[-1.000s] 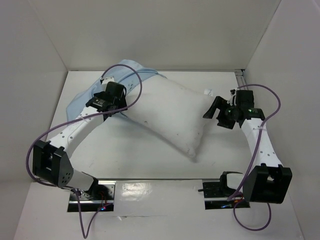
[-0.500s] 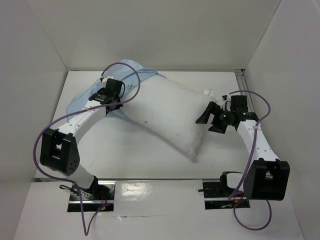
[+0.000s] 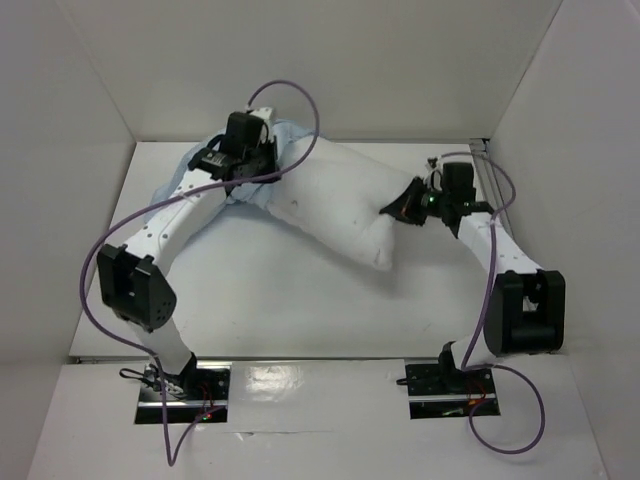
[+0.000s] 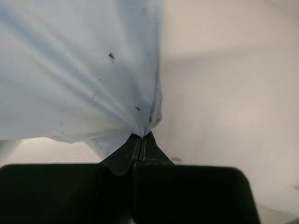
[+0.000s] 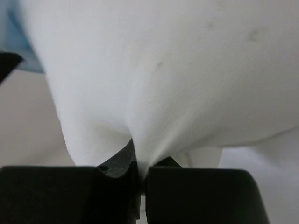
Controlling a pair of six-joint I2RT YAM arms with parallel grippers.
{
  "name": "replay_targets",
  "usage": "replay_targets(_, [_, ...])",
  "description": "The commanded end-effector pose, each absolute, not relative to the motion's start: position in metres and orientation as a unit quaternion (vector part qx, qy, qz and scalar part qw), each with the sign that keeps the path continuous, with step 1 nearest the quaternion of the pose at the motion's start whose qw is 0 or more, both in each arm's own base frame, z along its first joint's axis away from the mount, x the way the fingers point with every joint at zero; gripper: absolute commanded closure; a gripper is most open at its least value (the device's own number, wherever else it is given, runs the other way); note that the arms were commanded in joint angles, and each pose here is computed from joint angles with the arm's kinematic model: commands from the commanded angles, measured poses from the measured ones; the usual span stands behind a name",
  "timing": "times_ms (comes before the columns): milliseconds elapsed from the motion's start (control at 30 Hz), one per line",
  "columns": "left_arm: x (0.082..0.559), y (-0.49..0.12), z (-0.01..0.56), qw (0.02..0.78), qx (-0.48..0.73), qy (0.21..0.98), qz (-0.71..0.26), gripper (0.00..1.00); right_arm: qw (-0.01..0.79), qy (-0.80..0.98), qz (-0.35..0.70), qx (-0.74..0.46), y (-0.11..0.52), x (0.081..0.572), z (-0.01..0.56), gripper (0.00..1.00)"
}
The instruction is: Put the pillow into the pillowcase
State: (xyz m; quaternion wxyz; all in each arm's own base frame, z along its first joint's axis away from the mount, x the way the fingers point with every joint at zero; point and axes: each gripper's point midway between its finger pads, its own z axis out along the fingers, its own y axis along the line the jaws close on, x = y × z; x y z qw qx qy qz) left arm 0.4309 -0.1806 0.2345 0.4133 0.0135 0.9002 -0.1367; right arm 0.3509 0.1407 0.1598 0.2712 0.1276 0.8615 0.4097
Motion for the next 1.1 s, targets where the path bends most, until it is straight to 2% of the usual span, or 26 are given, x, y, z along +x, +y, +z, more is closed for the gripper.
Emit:
replay_targets(0, [0.425,-0.274,0.349,0.466,0.139,0.818,-0.309,1.00,0.463,0.762,0.451,0.026,0.152,0.405,0.335,1.00])
replay_targets(67, [0.418,-0.311,0.405,0.482,0.167,0.780,-0.363,1.00,0.501,0.741,0.447,0.014,0.149,0.402,0.381,1.00])
replay_targets(133, [0.405,-0.336,0.432,0.485,0.194,0.751,-0.404,1.00,0.514,0.734,0.444,0.011,0.156,0.394,0.394,1.00])
replay_targets(267, [0.364,-0.390,0.428,0.427,0.242,0.722,-0.487,1.00,0.454,0.779,0.432,0.025,0.182,0.373,0.326,1.00])
replay_targets(300, [0.349,-0.401,0.407,0.395,0.245,0.735,-0.494,1.00,0.425,0.796,0.430,0.030,0.186,0.360,0.290,1.00])
replay_targets(367, [0.332,-0.408,0.390,0.348,0.248,0.737,-0.523,1.00,0.396,0.817,0.416,0.049,0.181,0.348,0.251,1.00])
replay_targets(400, [0.325,-0.406,0.356,0.307,0.238,0.762,-0.518,1.00,0.390,0.825,0.406,0.056,0.174,0.339,0.238,1.00])
replay_targets(433, [0.320,-0.403,0.346,0.291,0.229,0.772,-0.517,1.00,0.366,0.842,0.389,0.072,0.165,0.326,0.207,1.00])
replay_targets(667, [0.290,-0.385,0.343,0.286,0.217,0.782,-0.509,1.00,0.345,0.884,0.283,0.140,0.091,0.295,0.156,1.00])
replay_targets(700, [0.292,-0.386,0.340,0.285,0.223,0.784,-0.504,0.81,0.349,0.886,0.267,0.146,0.081,0.296,0.156,1.00])
replay_targets(733, [0.294,-0.387,0.348,0.291,0.229,0.780,-0.504,0.66,0.338,0.891,0.255,0.164,0.069,0.292,0.153,1.00])
replay_targets(767, [0.294,-0.387,0.343,0.281,0.230,0.789,-0.496,0.51,0.340,0.892,0.243,0.170,0.061,0.294,0.155,0.94])
replay_targets(800, [0.299,-0.390,0.332,0.274,0.242,0.795,-0.484,0.29,0.343,0.895,0.233,0.163,0.054,0.294,0.157,0.84])
replay_targets(833, [0.305,-0.390,0.351,0.296,0.250,0.788,-0.479,0.23,0.335,0.899,0.224,0.172,0.045,0.289,0.157,0.70])
replay_targets(867, [0.308,-0.388,0.351,0.299,0.252,0.793,-0.467,0.20,0.347,0.897,0.218,0.167,0.042,0.294,0.171,0.40])
replay_targets(933, [0.322,-0.379,0.353,0.318,0.241,0.815,-0.420,0.12,0.364,0.894,0.199,0.171,0.033,0.296,0.191,0.14])
replay_targets(967, [0.330,-0.367,0.349,0.319,0.226,0.832,-0.395,0.12,0.370,0.892,0.188,0.176,0.029,0.297,0.196,0.11])
replay_targets(1000, [0.338,-0.357,0.362,0.341,0.222,0.827,-0.388,0.19,0.370,0.893,0.188,0.176,0.029,0.293,0.204,0.10])
replay_targets(1033, [0.342,-0.355,0.361,0.348,0.221,0.828,-0.379,0.48,0.385,0.887,0.178,0.181,0.023,0.297,0.217,0.10])
replay_targets(1067, [0.350,-0.349,0.363,0.362,0.209,0.831,-0.366,0.65,0.388,0.886,0.174,0.182,0.021,0.297,0.222,0.10])
